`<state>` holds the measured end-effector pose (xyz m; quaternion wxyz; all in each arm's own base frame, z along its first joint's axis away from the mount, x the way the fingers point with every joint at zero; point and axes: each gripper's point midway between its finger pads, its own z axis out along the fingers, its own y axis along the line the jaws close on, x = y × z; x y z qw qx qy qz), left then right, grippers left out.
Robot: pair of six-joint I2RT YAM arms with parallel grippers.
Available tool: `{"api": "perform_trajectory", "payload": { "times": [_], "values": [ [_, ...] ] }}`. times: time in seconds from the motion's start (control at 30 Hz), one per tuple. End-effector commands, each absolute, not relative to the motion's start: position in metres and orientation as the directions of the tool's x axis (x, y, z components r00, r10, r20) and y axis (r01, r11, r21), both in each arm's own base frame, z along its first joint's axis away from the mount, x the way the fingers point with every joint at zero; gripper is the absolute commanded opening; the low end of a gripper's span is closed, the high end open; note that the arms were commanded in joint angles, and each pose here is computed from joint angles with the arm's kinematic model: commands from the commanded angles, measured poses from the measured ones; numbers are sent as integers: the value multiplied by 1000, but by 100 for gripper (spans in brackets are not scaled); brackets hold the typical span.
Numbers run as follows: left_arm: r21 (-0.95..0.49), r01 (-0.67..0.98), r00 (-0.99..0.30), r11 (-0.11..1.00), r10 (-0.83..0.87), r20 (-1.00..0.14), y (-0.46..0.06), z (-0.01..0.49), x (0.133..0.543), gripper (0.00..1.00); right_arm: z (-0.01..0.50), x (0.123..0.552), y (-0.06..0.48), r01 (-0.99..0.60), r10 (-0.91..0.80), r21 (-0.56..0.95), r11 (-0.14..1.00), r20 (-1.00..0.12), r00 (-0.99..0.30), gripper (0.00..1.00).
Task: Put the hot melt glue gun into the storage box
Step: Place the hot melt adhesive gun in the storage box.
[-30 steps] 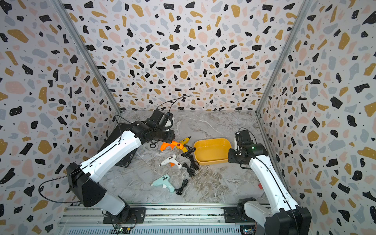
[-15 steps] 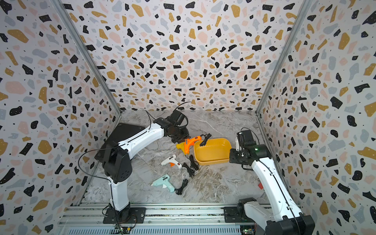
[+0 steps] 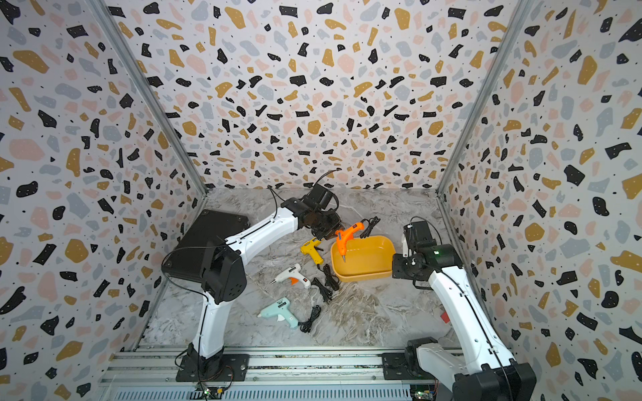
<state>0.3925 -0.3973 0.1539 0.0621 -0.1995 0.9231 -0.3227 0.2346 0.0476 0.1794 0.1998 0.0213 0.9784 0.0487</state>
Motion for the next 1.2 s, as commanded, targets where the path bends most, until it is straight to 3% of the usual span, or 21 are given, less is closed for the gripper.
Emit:
{"api": "perform_trajectory", "payload": {
  "times": [0.0,0.43,0.97,1.17],
  "values": [
    [-613,-337,-915,714,-402,34,-407,148,389,0,193,238,44,2,31,70,998,-413,-910,51],
    [-484,-247,-953,839,-300,-34,-407,106,384,0,179,232,42,-1,21,57,998,-378,-926,52],
    [-361,-169,-978,917,-201,-53,-408,73,364,0,165,226,41,9,28,55,998,-340,-940,52],
    [-319,-159,-981,934,-185,-54,-402,64,363,7,160,223,41,20,38,59,998,-326,-945,52]
  ]
}}
